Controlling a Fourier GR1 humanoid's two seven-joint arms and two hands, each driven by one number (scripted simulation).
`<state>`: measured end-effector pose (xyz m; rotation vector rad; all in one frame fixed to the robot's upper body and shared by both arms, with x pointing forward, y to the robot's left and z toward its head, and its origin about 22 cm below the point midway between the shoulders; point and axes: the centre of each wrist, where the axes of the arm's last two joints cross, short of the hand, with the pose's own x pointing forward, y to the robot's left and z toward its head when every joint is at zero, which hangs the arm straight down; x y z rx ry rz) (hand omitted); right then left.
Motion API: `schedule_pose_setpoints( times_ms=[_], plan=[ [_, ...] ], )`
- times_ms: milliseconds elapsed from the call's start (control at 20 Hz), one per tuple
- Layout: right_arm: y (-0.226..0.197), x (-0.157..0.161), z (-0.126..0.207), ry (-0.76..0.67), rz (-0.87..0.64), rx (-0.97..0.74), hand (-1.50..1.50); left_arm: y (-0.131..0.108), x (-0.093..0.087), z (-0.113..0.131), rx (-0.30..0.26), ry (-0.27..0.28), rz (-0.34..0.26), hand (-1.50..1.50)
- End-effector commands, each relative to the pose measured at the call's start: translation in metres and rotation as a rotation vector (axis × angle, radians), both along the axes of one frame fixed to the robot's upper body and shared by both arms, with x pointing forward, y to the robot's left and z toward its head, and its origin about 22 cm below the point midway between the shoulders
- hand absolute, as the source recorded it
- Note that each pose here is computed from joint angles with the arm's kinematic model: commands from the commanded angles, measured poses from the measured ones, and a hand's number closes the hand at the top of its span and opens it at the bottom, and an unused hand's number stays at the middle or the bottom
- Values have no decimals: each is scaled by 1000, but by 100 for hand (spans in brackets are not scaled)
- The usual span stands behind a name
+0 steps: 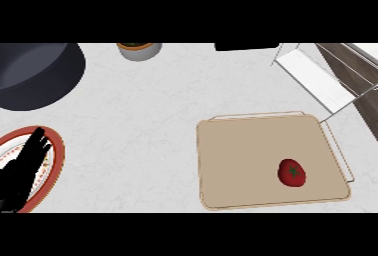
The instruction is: Pick the sweet potato from the tray and place it in the tiered shelf
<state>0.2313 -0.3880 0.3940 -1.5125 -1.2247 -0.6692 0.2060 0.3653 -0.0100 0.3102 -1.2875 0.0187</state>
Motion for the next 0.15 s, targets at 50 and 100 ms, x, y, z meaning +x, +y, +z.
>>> schedule_pose_setpoints(
  times_ms=[50,100],
  plan=[
    [13,-65,11,73,-29,27,-150,10,-5,-1,-7,16,33,0],
    [18,-73,10,69,-38,38,-150,15,-10,2,15,8,42,0]
  ],
)
